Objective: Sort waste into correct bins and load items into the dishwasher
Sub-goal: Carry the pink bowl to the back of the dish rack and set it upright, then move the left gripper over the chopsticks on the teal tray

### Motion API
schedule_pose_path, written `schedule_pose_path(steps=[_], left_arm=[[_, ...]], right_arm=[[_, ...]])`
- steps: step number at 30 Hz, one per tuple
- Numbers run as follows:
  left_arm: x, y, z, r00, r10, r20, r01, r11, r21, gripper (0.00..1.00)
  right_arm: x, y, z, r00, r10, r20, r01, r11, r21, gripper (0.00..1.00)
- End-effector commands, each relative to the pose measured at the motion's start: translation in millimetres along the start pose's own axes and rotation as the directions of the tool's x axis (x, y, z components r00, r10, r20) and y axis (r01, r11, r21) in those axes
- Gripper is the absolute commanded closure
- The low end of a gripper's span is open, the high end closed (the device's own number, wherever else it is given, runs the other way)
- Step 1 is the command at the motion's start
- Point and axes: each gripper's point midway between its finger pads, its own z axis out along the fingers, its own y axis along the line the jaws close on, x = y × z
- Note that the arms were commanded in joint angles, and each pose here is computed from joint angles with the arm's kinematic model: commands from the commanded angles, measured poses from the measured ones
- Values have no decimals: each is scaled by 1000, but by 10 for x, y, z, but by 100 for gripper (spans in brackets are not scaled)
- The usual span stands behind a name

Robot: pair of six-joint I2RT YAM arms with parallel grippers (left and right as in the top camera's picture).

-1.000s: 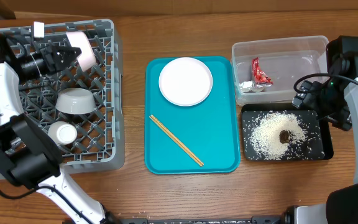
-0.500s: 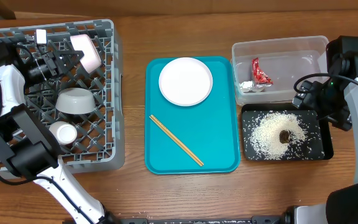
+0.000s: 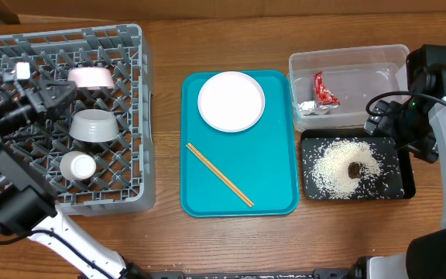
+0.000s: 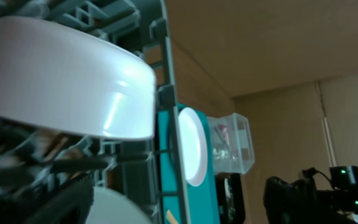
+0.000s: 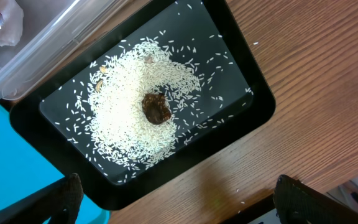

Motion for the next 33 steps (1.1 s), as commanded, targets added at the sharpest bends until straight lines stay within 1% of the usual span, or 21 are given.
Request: schedule_pose_path(steps=[1, 7, 8, 9, 10, 12, 14, 16, 18, 20, 21, 22, 26, 28, 33], left_arm=[[-7, -115, -178, 998, 64, 23, -64, 998, -9, 0], [87, -658, -305, 987, 161, 5, -161, 986, -39, 0], [114, -780, -306, 984, 176, -2, -176, 983, -43, 0], [196, -1046, -278, 977, 210, -26, -211, 976, -49, 0], [253, -1162, -248, 972, 231, -49, -234, 970, -63, 0], [410, -1347, -153, 967, 224, -118, -237, 964, -119, 0], [568, -1414, -50, 968, 162, -191, -205, 951, -230, 0], [718, -1396, 36, 966, 81, -244, -175, 902, -394, 0], [871, -1341, 79, 968, -24, -252, -132, 801, -584, 0], [999, -1330, 122, 967, -75, -245, -125, 697, -706, 0], [1061, -1345, 164, 965, -88, -245, -128, 658, -742, 0], [1148, -1379, 237, 962, -101, -252, -136, 623, -770, 0], [1522, -1565, 524, 938, -143, -316, -177, 588, -790, 0], [1666, -1620, 570, 929, -163, -333, -190, 564, -804, 0], [2009, -1759, 509, 918, -205, -339, -213, 465, -859, 0]], right_arm=[[-30, -18, -89, 999, 12, 34, -11, 1000, -14, 0], [-26, -20, -89, 999, 11, 33, -11, 1000, -14, 0], [-20, -23, -88, 999, 11, 30, -11, 1000, -12, 0], [-13, -26, -88, 1000, 10, 27, -10, 1000, -11, 0], [-10, -28, -88, 1000, 10, 26, -10, 1000, -10, 0], [-7, -29, -88, 1000, 11, 25, -10, 1000, -10, 0], [-7, -29, -88, 1000, 11, 25, -10, 1000, -10, 0], [-12, -26, -88, 1000, 11, 27, -11, 1000, -11, 0], [-13, -25, -88, 1000, 11, 27, -11, 1000, -12, 0], [-13, -25, -88, 1000, 11, 28, -11, 1000, -11, 0], [-13, -26, -88, 1000, 11, 27, -11, 1000, -11, 0], [-12, -26, -88, 1000, 11, 27, -11, 1000, -11, 0], [2, -33, -88, 1000, 10, 21, -9, 1000, -8, 0], [7, -35, -88, 1000, 10, 19, -10, 1000, -7, 0], [6, -34, -88, 1000, 10, 20, -10, 1000, -8, 0]])
